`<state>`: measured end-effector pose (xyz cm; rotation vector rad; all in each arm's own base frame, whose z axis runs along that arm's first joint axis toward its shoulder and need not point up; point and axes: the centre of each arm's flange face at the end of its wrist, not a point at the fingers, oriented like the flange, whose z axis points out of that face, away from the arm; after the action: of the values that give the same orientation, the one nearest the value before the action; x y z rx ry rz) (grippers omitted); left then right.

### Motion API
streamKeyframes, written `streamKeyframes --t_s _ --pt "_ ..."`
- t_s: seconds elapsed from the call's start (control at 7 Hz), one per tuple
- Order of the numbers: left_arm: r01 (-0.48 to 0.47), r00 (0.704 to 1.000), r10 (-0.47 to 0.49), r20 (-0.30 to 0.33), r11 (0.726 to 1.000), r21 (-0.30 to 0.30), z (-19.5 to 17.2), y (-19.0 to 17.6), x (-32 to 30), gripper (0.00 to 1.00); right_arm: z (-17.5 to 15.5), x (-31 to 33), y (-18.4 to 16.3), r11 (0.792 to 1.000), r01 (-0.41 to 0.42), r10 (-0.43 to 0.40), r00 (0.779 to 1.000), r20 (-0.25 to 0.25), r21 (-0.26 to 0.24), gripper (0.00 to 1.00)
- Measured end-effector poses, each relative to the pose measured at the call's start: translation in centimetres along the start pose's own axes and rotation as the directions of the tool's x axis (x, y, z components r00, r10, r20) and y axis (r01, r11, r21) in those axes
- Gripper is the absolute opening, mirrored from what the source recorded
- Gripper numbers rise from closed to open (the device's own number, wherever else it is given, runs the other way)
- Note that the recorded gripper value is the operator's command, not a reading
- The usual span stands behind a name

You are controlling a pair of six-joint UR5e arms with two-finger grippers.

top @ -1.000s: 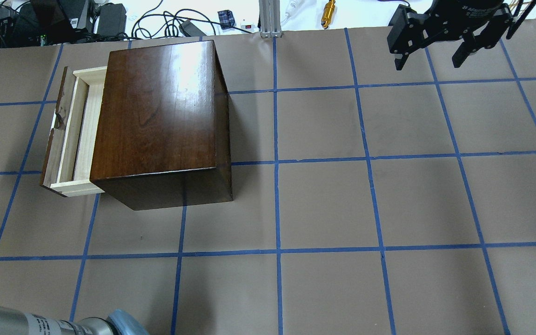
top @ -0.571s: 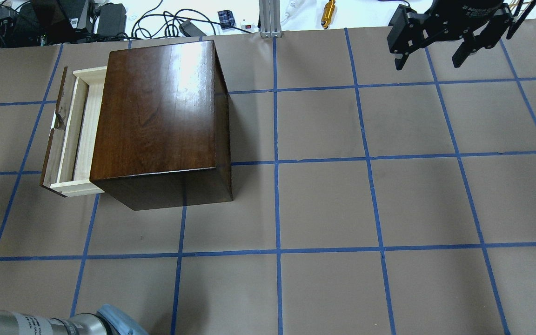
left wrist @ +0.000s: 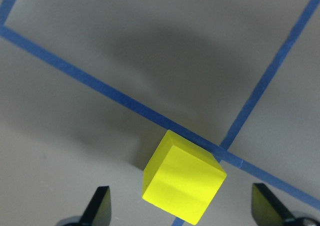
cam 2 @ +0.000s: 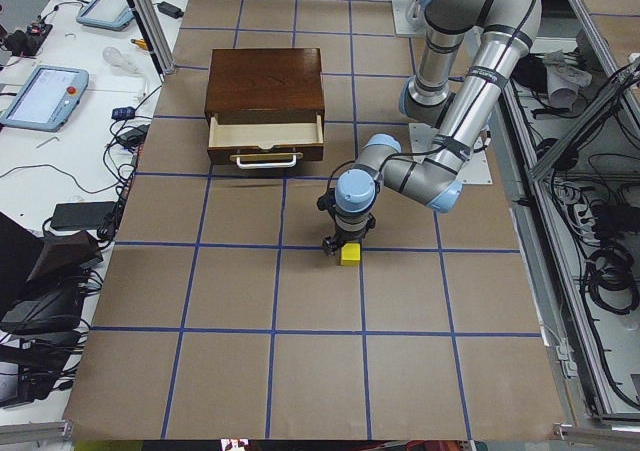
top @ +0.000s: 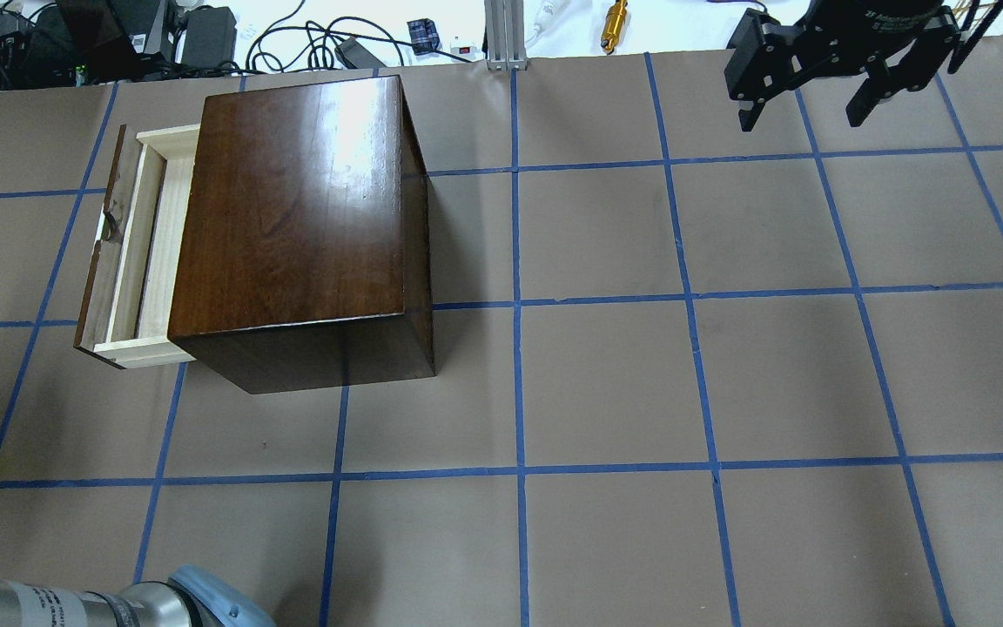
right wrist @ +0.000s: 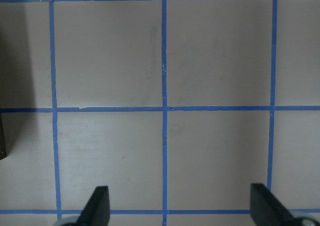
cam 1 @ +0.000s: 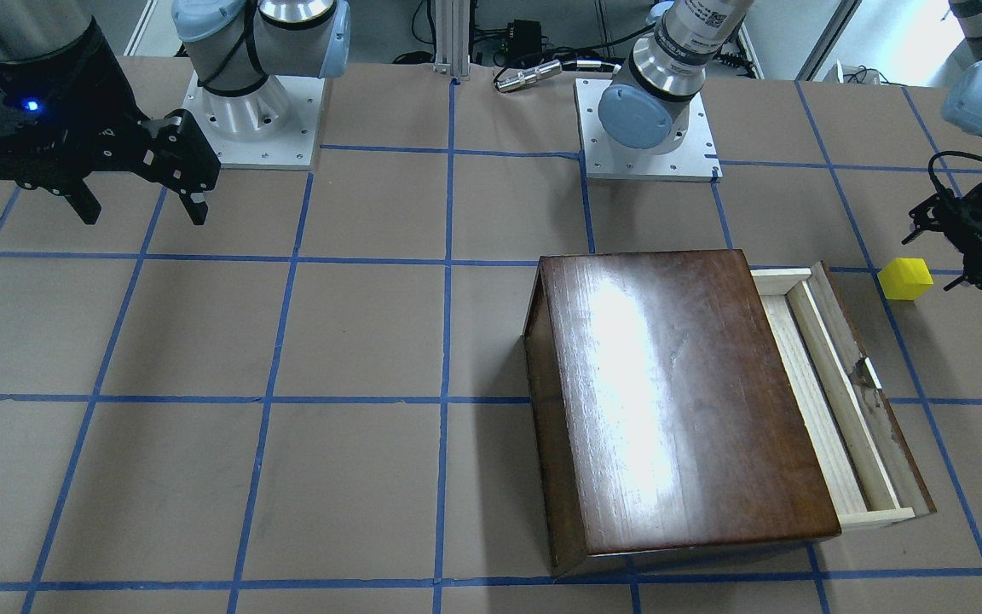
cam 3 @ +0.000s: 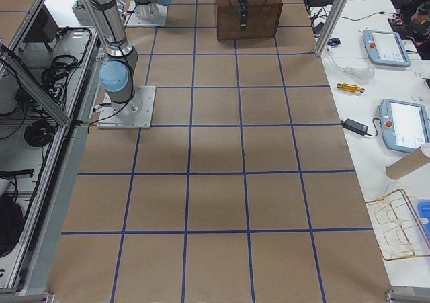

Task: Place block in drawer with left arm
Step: 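Release the handle and move the left gripper toward the yellow cube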

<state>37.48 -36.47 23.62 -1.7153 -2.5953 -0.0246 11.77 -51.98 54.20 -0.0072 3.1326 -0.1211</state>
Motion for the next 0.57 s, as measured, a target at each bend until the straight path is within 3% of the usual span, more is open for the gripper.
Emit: streamKeyframes --t_s 0.29,0.57 --pt "-0.149 0.989 0.149 -0.007 0.989 0.015 1.2 0.0 0.1 1.00 0.0 0.0 0.0 1.000 -0.001 0.001 1.000 0.001 0.000 1.00" --pt "-0.227 0.974 0.228 -0.010 0.973 0.029 2.0 0.6 0.3 1.00 0.0 0.0 0.0 1.000 0.000 0.000 1.000 0.001 -0.001 1.00"
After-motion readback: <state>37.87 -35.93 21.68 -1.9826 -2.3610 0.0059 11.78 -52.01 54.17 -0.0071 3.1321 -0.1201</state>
